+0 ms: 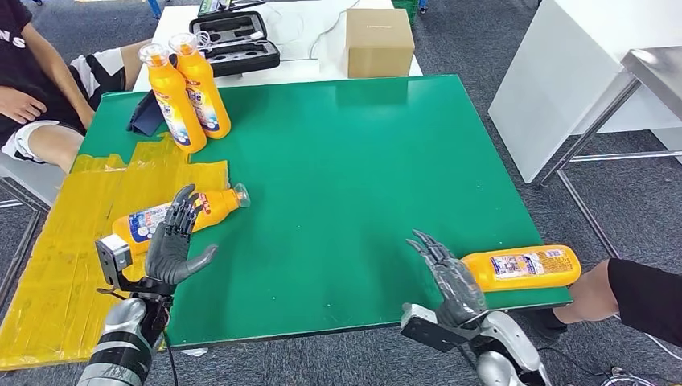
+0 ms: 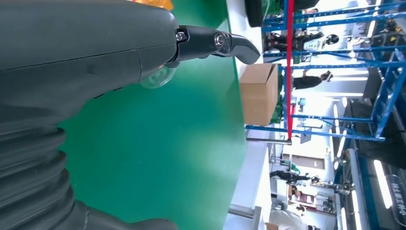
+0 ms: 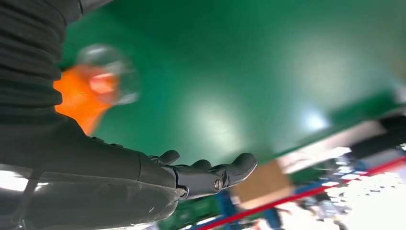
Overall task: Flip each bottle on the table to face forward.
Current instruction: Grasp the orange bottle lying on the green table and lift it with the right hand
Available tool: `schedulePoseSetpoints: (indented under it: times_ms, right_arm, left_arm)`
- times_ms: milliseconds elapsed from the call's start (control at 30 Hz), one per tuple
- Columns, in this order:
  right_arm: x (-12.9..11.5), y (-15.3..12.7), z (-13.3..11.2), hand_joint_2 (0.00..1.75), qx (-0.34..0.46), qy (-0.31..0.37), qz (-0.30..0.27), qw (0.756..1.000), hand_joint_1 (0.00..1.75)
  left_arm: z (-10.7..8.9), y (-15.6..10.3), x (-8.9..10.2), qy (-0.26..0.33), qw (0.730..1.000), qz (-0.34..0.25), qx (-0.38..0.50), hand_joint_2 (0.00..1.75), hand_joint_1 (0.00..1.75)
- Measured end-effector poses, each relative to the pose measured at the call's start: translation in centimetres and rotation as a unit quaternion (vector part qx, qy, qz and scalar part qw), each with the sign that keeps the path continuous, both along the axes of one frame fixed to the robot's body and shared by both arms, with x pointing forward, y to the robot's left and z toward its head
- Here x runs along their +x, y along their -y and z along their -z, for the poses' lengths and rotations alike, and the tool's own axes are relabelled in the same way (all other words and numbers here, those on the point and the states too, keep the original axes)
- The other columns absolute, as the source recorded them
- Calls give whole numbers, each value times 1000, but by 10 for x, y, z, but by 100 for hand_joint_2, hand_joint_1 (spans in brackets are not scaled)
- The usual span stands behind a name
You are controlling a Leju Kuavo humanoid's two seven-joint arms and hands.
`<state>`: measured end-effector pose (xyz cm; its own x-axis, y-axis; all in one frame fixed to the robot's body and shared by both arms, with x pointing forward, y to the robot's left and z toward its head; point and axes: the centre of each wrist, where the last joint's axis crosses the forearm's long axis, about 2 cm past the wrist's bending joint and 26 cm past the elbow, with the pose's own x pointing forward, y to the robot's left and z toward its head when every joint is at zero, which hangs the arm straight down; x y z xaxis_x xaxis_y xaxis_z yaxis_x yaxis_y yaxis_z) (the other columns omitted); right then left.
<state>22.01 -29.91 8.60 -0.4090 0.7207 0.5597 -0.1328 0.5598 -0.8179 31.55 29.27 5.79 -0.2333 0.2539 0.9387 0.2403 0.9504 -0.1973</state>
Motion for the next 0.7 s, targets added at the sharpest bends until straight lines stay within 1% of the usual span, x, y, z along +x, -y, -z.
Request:
schedulePoseSetpoints:
  times_ms: [100, 233, 333, 467, 567, 700]
  right_arm:
    - [-8, 34, 0, 175, -34, -7, 43, 998, 0]
    - [-12, 86, -8, 175, -90, -8, 99, 991, 0]
    - [-20, 125, -15, 175, -145, -28, 117, 982, 0]
    - [-31, 176, -27, 175, -215, -57, 154, 963, 0]
    - [-35, 203, -36, 175, -239, -64, 185, 951, 0]
    - [-38, 221, -41, 175, -252, -69, 208, 943, 0]
  left_arm:
    - [6, 5, -8, -10, 1000, 4, 2, 175, 0]
    - [9, 15, -13, -17, 1000, 17, 3, 175, 0]
    - [9, 22, -13, -14, 999, 29, 3, 175, 0]
    - [5, 30, -15, -2, 999, 43, 4, 175, 0]
    - [2, 37, -17, 7, 999, 51, 5, 175, 0]
    - [-1, 42, -19, 14, 998, 58, 7, 175, 0]
